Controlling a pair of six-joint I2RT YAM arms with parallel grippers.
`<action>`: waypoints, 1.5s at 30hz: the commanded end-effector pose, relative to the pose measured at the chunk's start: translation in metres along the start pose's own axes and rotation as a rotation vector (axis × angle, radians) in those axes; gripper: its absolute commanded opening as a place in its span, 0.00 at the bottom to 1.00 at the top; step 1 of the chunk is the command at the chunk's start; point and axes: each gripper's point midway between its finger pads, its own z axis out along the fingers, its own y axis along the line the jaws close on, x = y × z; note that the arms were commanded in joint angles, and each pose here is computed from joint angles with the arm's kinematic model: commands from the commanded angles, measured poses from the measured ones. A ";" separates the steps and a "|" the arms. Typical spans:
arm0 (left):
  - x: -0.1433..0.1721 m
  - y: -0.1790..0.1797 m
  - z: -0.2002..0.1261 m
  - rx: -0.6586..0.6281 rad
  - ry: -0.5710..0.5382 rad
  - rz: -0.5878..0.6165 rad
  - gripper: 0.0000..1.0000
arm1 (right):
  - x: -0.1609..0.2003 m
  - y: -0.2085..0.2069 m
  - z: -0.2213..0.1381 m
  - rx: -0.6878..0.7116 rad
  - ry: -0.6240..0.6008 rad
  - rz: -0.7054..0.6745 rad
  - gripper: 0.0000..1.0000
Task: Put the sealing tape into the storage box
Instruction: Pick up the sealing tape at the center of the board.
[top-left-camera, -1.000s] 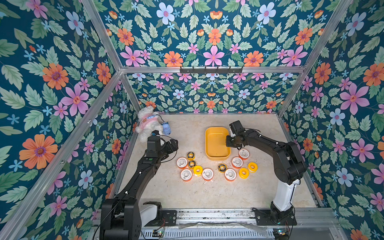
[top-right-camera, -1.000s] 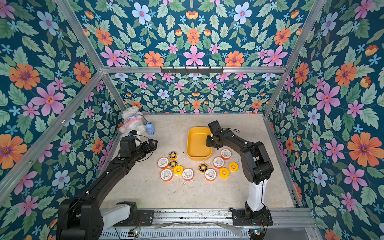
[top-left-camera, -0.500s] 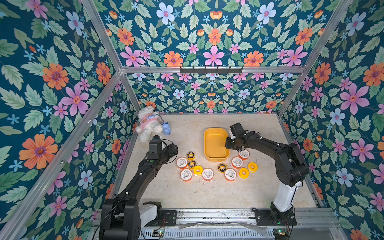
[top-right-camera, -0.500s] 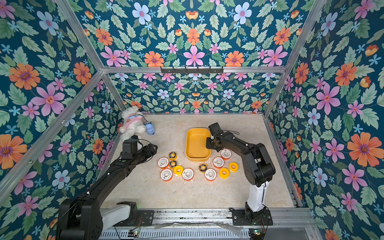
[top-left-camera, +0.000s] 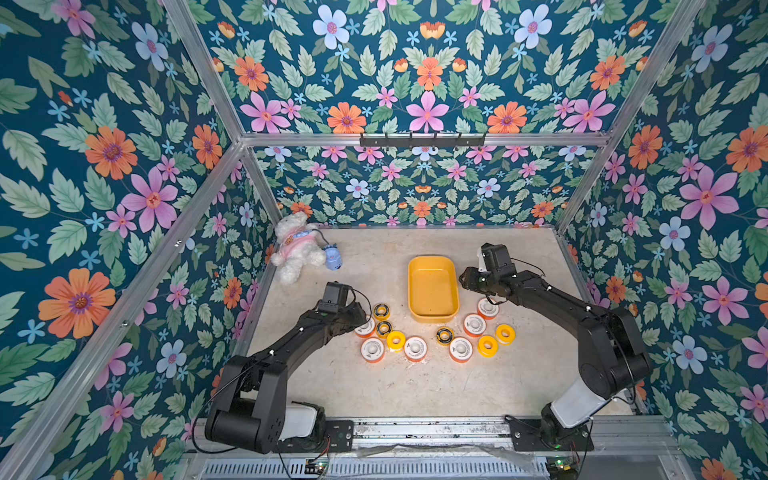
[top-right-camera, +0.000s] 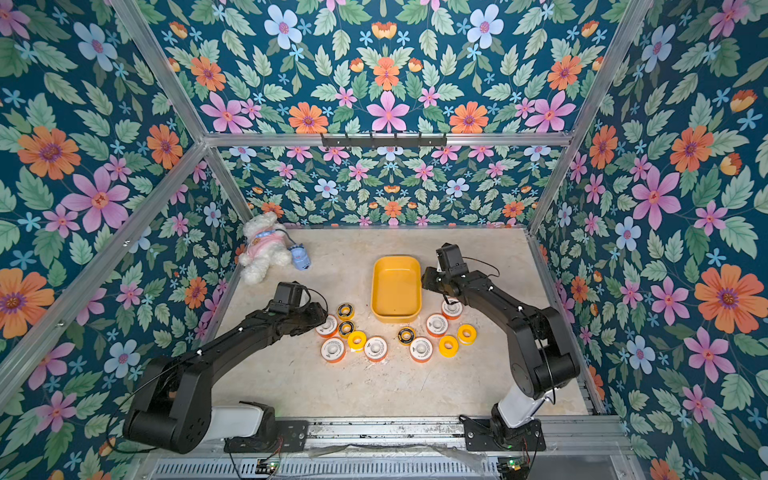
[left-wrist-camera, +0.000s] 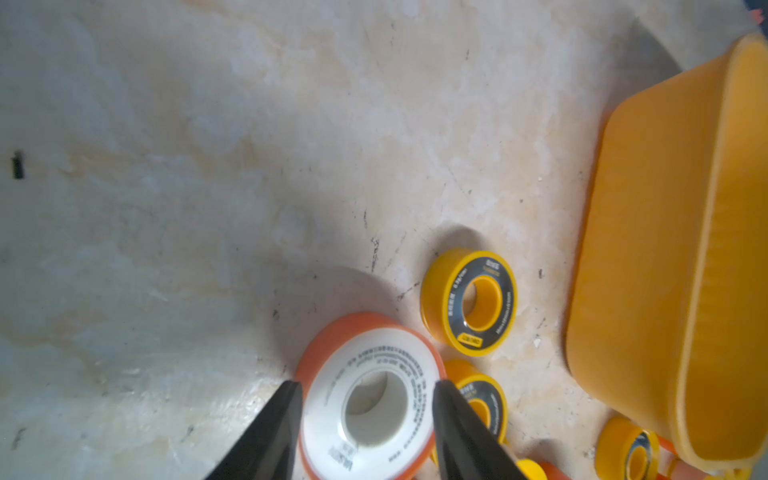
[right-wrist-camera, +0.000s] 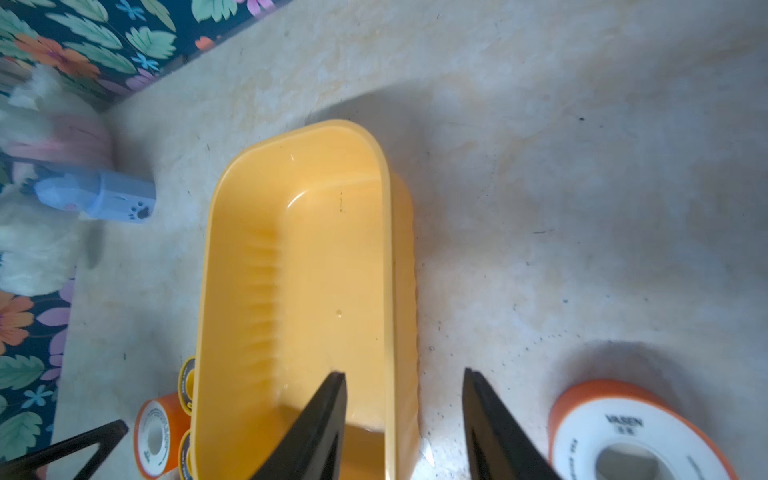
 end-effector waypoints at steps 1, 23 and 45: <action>0.001 0.012 0.000 -0.094 -0.008 0.005 0.55 | -0.017 0.006 -0.012 -0.089 -0.080 0.040 0.50; 0.026 0.017 0.012 -0.134 0.084 0.069 0.38 | -0.013 -0.020 -0.015 0.008 -0.091 0.054 0.52; 0.004 0.024 0.000 -0.260 0.016 0.117 0.09 | 0.007 0.000 0.006 -0.124 0.030 0.015 0.52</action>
